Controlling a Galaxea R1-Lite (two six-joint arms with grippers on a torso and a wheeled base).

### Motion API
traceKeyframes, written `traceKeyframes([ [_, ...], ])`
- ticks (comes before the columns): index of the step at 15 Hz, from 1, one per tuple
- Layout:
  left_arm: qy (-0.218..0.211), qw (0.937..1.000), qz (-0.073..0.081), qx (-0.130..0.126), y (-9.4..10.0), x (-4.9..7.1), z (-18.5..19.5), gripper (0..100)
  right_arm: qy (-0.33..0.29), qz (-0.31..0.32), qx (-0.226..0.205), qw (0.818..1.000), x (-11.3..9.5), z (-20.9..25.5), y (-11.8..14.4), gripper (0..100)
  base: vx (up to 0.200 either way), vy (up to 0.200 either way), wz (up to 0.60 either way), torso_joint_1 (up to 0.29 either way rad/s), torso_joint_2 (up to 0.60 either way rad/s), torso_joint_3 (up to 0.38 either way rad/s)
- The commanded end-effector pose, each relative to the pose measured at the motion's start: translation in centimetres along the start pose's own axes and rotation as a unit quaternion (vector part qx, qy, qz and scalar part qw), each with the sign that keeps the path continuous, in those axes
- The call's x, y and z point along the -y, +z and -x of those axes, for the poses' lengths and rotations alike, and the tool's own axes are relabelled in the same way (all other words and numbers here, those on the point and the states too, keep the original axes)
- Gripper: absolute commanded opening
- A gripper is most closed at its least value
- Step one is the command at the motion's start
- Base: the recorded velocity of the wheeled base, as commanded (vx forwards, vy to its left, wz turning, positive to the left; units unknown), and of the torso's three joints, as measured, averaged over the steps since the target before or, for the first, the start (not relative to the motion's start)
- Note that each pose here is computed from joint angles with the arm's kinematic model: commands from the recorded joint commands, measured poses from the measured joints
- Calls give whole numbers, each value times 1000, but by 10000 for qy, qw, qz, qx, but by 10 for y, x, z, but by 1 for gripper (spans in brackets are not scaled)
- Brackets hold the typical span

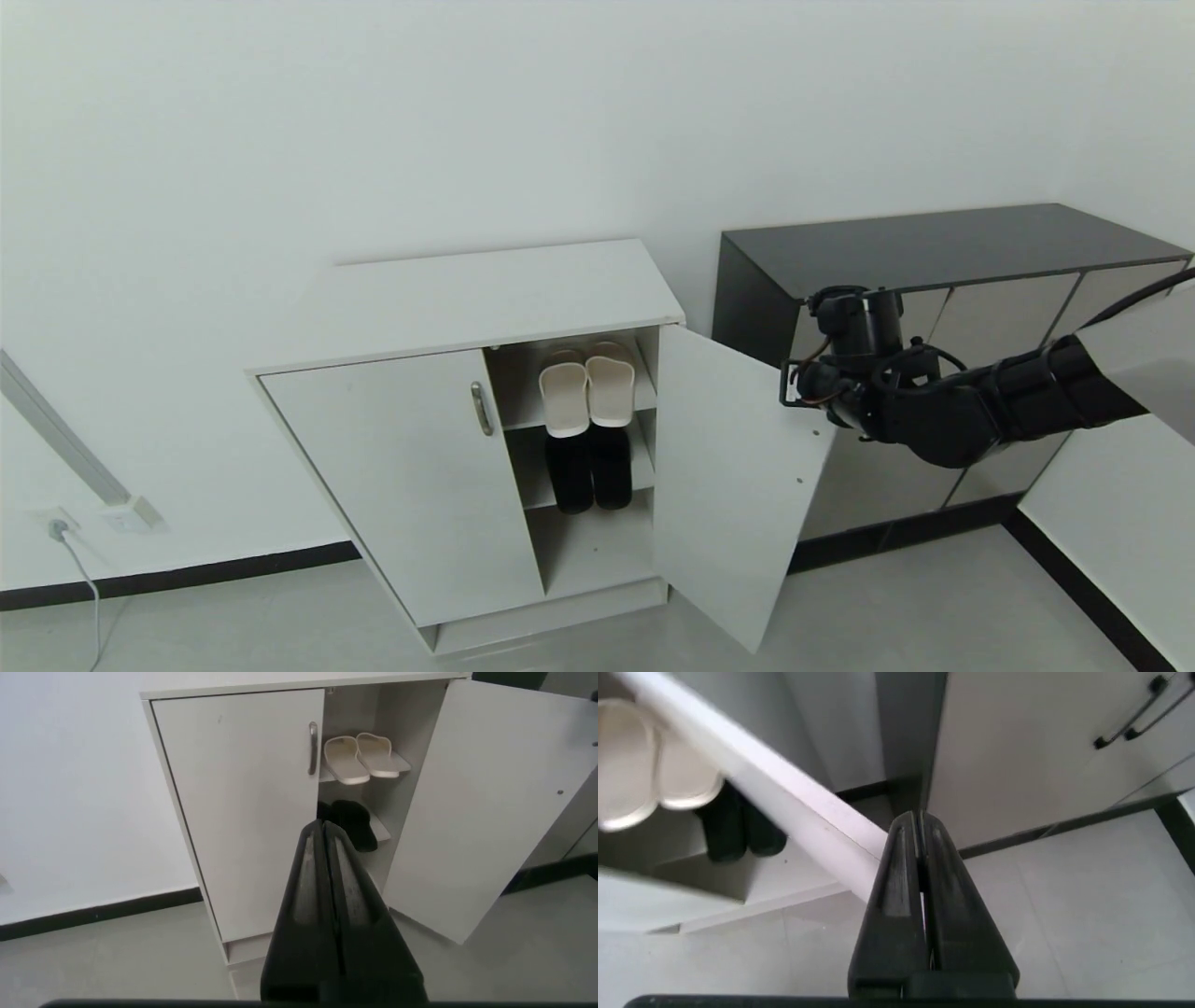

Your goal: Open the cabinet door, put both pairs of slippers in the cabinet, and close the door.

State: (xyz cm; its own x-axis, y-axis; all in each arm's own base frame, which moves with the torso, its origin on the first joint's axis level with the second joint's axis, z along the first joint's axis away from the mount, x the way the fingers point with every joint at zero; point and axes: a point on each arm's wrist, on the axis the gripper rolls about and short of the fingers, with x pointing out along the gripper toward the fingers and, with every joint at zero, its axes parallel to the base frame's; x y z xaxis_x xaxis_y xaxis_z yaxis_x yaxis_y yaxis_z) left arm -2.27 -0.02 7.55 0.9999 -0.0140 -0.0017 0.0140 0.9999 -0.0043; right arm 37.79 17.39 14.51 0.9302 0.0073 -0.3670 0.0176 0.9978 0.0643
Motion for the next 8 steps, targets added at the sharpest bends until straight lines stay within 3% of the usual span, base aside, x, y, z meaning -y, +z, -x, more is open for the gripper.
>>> traceKeyframes([
  [1, 1, 10000, 2, 1, 0, 0, 0, 0, 215, 73, 11, 9997, -12, 19, 0, 0, 0, 0, 0, 0, 0, 0],
  [5, 1, 10000, 2, 1, 0, 0, 0, 0, 806, 255, 21, 9964, -41, 65, -8, 0, 0, 0, 0, 0, 0, 0],
  [8, 1, 10000, 2, 1, 0, 0, 0, 0, 1113, 438, 291, 9924, -48, 81, -21, 0, 0, 0, 0, 0, 0, 0],
])
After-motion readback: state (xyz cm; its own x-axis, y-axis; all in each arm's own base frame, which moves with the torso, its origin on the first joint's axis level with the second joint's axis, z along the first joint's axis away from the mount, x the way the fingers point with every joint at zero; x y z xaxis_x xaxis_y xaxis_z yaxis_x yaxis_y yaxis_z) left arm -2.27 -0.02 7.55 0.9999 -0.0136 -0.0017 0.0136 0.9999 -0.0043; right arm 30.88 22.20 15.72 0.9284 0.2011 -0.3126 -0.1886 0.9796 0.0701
